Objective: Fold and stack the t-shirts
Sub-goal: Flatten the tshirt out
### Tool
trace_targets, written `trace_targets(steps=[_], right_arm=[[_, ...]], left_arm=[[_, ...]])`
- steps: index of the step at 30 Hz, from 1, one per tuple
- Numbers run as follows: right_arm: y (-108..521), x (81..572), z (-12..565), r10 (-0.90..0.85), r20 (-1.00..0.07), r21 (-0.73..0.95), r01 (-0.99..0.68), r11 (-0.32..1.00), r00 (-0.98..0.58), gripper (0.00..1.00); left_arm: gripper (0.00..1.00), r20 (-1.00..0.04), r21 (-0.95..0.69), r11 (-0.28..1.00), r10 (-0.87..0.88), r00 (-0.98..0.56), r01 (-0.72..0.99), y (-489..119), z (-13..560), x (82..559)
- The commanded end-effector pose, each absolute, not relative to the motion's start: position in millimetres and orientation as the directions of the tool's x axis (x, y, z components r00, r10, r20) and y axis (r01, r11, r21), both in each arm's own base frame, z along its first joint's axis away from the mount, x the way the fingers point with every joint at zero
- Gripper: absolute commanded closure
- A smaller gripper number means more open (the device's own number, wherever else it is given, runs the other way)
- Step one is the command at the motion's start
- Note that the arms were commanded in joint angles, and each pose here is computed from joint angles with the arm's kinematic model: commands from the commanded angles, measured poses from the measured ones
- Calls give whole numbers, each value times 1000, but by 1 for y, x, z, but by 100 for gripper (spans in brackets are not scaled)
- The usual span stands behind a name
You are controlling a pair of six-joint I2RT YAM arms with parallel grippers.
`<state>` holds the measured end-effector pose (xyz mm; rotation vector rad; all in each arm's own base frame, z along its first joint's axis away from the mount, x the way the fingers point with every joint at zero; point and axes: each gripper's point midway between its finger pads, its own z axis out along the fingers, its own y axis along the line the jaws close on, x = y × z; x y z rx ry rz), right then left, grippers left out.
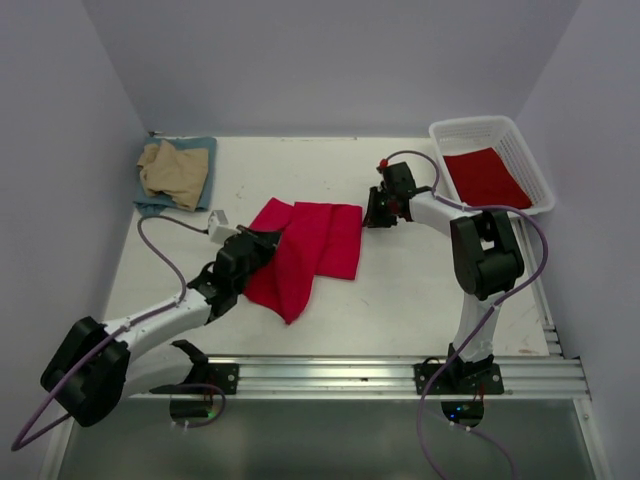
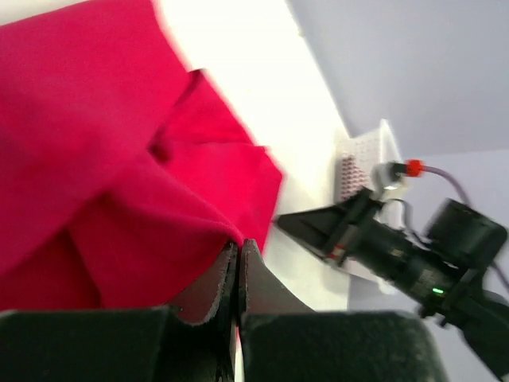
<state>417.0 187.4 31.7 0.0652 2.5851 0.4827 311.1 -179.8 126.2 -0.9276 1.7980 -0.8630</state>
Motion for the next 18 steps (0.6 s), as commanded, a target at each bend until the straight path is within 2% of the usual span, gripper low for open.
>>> trace_targets(steps=[1,2,3,5,6,12,18], right_arm=[[202,436,66,144,-557,408,-118,905,-818,74],[204,437,68,145,-558,411,-120,904,-817,71],[204,439,69,148,-557,414,-119,902,-817,69],[207,444,73,149,-564,419,-126,899,-812,66],[208,446,75,150,-567,422,-129,897,-810,65],[209,453,87,170,-594,432,-133,892,-786,64],[205,456,98,206,-622,434,-113,894,-755,61]], left_arm=[[100,-491,-857,515,-825,-279,-14,-194,235,327],[100,-507,-851,524,-814,-284,18,-196,254,326],[100,-508,-860,503,-825,-248,89,-196,302,326],[100,-572,-819,558,-783,-243,132,-194,330,321],[100,-594,-804,565,-779,-201,186,-190,368,319],[100,-708,-699,674,-700,-97,236,-168,451,306],[100,-773,-601,746,-633,26,287,-147,534,289]])
